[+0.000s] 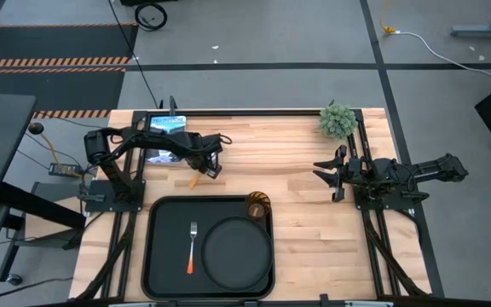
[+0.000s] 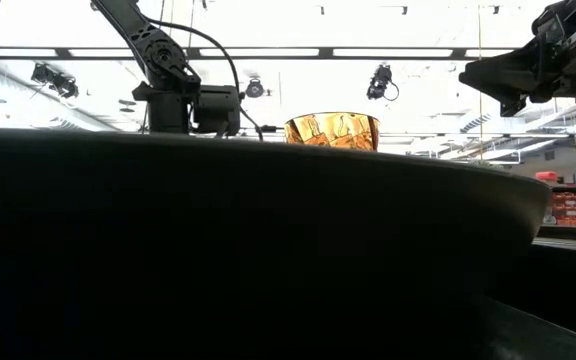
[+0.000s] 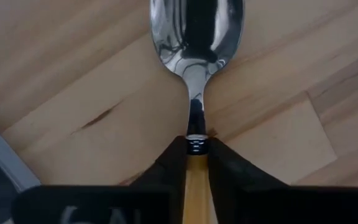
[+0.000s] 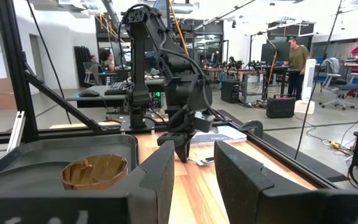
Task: Pick and place plate/cup/fork/spoon on tray
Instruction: Put the orange spoon on the black serving tray to the left of the orange fork
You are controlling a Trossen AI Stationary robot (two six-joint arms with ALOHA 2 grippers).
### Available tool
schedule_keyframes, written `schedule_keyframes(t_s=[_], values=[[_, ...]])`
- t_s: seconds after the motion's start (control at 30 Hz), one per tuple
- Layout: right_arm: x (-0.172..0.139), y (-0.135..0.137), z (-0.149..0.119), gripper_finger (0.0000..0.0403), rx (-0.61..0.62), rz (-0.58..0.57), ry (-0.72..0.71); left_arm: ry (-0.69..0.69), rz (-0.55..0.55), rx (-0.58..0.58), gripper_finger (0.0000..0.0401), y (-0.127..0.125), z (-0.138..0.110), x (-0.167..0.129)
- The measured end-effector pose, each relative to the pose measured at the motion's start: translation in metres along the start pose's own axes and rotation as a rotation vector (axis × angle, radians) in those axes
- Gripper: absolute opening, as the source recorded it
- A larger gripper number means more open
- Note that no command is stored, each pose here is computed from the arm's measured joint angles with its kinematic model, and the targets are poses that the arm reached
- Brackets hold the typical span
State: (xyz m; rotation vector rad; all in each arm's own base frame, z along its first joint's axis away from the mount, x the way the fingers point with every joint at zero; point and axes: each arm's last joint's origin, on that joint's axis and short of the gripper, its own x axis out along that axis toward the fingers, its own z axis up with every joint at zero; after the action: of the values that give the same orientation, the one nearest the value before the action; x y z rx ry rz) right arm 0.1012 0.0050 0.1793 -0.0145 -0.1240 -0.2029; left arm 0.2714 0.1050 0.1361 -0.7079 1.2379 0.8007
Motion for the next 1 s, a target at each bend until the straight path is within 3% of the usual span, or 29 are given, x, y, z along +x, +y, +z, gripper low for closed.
schedule_keyframes(t_s=[0.23,0.5,0.73,1.0], values=[[0.000,0.000,0.000,0.0121,0.000,0.000,0.000,0.013,0.008,-0.072,0.0045,-0.001,0.003,-0.004],[0.000,0.000,0.001,0.0121,0.002,0.000,-0.006,-0.025,0.102,-0.135,0.0046,-0.017,0.006,-0.043],[0.000,0.000,0.002,0.0121,0.008,0.005,-0.022,-0.025,0.110,-0.173,0.0048,-0.045,-0.030,-0.071],[0.000,0.000,0.002,0.0121,0.008,0.006,-0.023,-0.027,0.129,-0.216,0.0050,-0.071,-0.093,-0.086]])
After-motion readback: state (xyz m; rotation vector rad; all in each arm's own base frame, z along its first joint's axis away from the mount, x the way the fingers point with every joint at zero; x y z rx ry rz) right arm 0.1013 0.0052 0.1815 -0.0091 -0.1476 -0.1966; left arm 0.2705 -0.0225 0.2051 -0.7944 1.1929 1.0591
